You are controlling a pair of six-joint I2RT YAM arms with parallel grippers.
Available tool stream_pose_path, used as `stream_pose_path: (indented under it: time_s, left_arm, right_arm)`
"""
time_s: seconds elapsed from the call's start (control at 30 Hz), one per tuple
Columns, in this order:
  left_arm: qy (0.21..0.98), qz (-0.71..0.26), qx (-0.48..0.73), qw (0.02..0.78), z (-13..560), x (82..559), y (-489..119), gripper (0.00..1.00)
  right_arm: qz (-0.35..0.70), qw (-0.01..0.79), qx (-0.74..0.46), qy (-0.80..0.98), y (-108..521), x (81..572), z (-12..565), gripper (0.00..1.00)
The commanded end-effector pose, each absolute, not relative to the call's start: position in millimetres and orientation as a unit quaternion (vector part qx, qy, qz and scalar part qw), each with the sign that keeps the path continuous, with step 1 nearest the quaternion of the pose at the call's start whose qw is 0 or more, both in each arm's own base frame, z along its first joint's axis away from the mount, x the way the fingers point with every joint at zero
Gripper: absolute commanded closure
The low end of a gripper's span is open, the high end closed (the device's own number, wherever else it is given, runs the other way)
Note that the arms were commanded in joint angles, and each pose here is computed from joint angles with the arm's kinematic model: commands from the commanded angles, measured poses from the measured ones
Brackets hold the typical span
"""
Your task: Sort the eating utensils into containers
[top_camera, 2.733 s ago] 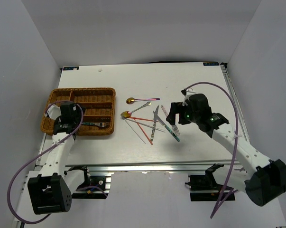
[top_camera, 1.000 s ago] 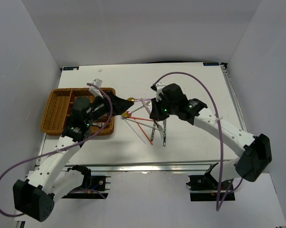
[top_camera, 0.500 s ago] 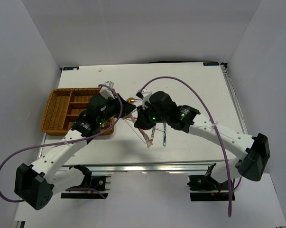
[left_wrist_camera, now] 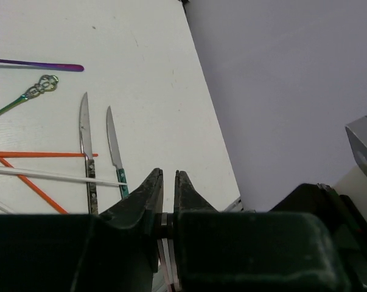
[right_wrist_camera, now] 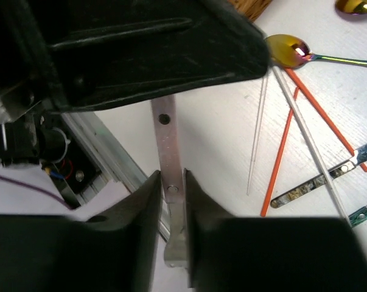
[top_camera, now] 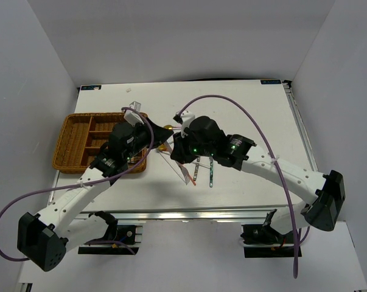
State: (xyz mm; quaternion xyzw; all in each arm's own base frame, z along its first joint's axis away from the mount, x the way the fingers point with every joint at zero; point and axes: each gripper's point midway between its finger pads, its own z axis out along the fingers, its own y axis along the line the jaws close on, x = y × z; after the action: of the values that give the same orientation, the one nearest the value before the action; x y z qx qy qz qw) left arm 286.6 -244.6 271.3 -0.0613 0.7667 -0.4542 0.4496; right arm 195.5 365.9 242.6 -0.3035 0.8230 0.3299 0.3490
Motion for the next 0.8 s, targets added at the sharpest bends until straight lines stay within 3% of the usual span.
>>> stream_pose_path:
  time_s: [0.0, 0.03, 0.1, 0.4, 0.53, 0.77]
  left_arm:
    - [0.769, -0.434, -0.106, 0.457, 271.0, 287.4, -230.5, 1.00]
    - [0.784, -0.404, -0.133, 0.451, 259.3, 288.4, -218.3, 1.00]
    - [0.786, -0.340, -0.204, 0.474, 256.5, 305.2, -184.7, 1.00]
    - [0.745, -0.156, -0.485, 0.431, 191.1, 330.1, 20.8, 1.00]
    - [0.734, -0.126, -0.533, 0.402, 154.6, 330.2, 58.7, 1.00]
    - [0.734, -0.119, -0.547, 0.384, 122.0, 334.0, 71.0, 1.00]
  right_arm:
    - [0.324, 0.427, -0.257, 0.804, 362.3, 230.6, 279.7, 0.64]
    - [0.328, 0.429, -0.255, 0.802, 360.7, 231.7, 280.8, 0.51]
    - [0.329, 0.438, -0.236, 0.802, 343.9, 237.9, 286.4, 0.11]
    - [0.295, 0.470, -0.180, 0.812, 266.8, 241.0, 281.7, 0.11]
    - [0.283, 0.470, -0.183, 0.816, 251.2, 234.8, 270.8, 0.11]
    - [0.279, 0.456, -0.191, 0.823, 243.2, 227.6, 249.9, 0.11]
